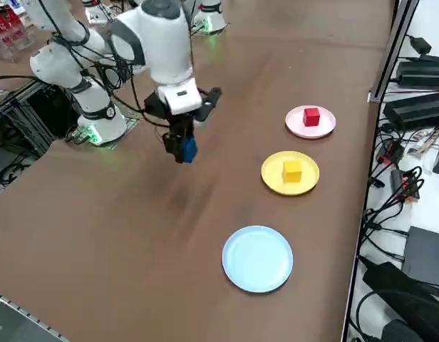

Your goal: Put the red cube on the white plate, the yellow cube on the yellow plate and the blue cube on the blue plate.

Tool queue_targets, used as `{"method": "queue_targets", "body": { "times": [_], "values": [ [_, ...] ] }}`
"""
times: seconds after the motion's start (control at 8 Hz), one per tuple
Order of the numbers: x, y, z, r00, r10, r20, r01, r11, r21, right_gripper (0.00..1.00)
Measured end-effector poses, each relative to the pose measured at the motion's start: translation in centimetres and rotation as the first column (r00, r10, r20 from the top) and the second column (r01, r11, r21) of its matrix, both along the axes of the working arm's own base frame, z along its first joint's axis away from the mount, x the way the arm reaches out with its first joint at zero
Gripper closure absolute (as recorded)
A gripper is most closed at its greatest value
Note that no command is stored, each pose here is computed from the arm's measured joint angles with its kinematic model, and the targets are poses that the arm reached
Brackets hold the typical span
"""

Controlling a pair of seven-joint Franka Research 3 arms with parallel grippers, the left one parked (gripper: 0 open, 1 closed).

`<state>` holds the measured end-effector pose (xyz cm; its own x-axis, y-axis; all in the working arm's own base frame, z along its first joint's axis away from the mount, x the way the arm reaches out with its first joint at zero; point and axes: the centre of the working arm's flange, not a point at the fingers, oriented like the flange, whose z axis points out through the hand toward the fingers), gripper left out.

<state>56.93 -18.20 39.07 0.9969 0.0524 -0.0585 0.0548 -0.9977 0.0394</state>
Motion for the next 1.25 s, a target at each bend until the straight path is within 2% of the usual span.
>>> {"method": "queue_targets", "body": {
  "times": [0.25, 0.5, 0.62, 0.88, 1.25],
  "values": [
    [8.3, -2.6, -2.9, 0.999, 0.001, 0.043, 0.0, 1.0, -0.024, 0.3],
    [13.9, -5.3, -6.7, 0.993, -0.003, 0.12, 0.011, 0.998, -0.062, 0.3],
    [15.0, -7.0, -8.6, 0.987, -0.011, 0.16, 0.024, 0.997, -0.079, 0.3],
    [14.9, -10.7, -12.8, 0.977, -0.045, 0.207, 0.066, 0.993, -0.095, 0.3],
    [14.2, -11.8, -16.3, 0.98, -0.073, 0.186, 0.088, 0.993, -0.073, 0.3]
  ]
}}
